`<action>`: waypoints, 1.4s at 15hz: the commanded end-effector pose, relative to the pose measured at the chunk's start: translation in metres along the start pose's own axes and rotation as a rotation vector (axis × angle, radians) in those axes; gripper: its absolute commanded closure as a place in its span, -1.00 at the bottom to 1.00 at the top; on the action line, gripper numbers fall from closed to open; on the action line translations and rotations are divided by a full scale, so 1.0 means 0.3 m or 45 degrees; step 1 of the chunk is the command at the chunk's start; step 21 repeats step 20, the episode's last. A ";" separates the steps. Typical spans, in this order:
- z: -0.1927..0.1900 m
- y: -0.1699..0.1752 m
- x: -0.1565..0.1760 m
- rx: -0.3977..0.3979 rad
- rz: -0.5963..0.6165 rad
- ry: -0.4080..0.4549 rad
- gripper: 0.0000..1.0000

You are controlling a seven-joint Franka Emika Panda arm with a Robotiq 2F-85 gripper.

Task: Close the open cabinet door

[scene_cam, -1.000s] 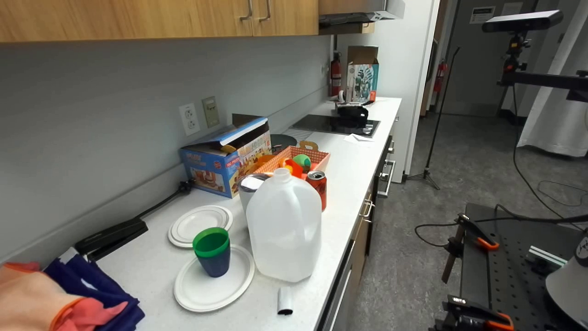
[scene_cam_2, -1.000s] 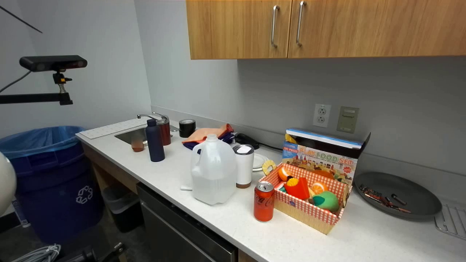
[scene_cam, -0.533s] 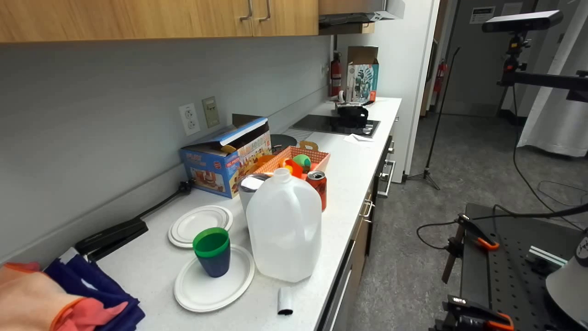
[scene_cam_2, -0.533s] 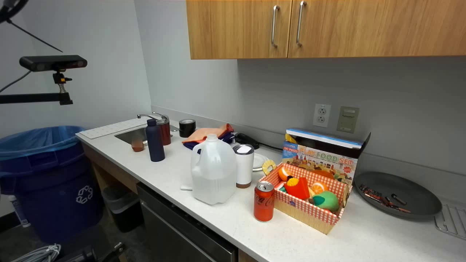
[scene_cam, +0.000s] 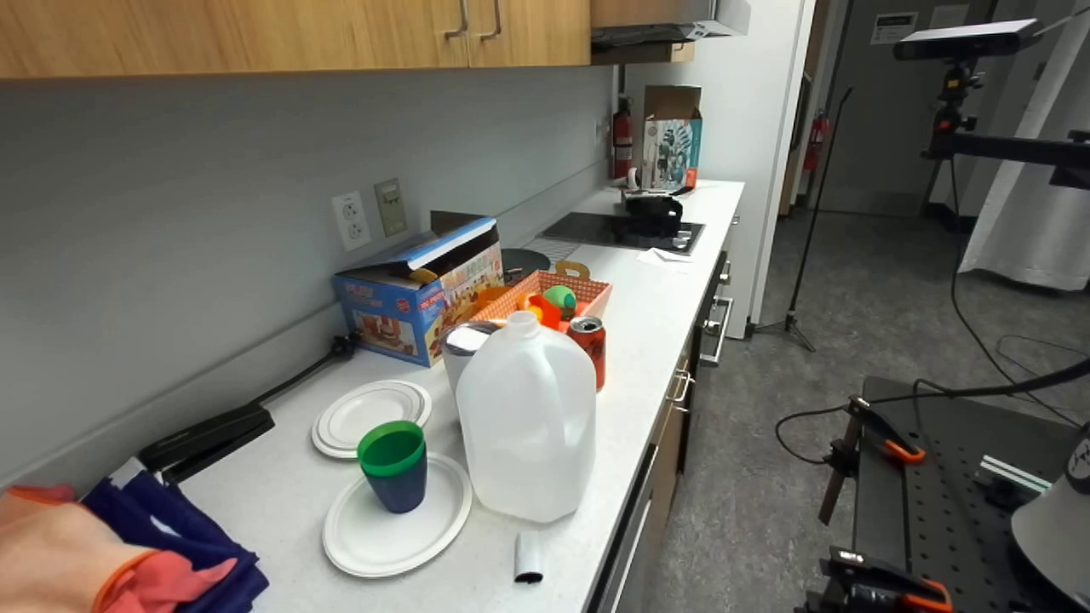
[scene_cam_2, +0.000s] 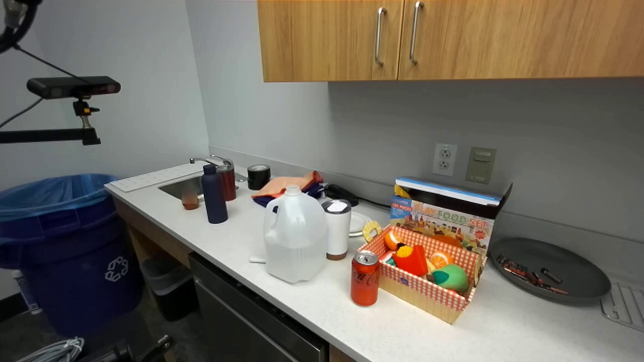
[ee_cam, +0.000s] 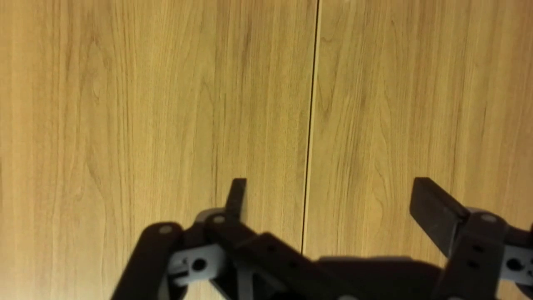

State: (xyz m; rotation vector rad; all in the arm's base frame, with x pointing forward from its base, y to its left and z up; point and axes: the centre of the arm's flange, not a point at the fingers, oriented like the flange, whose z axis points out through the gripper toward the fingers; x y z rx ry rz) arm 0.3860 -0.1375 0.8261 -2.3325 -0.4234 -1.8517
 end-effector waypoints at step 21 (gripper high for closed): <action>-0.040 -0.010 -0.031 0.014 0.023 -0.009 -1.00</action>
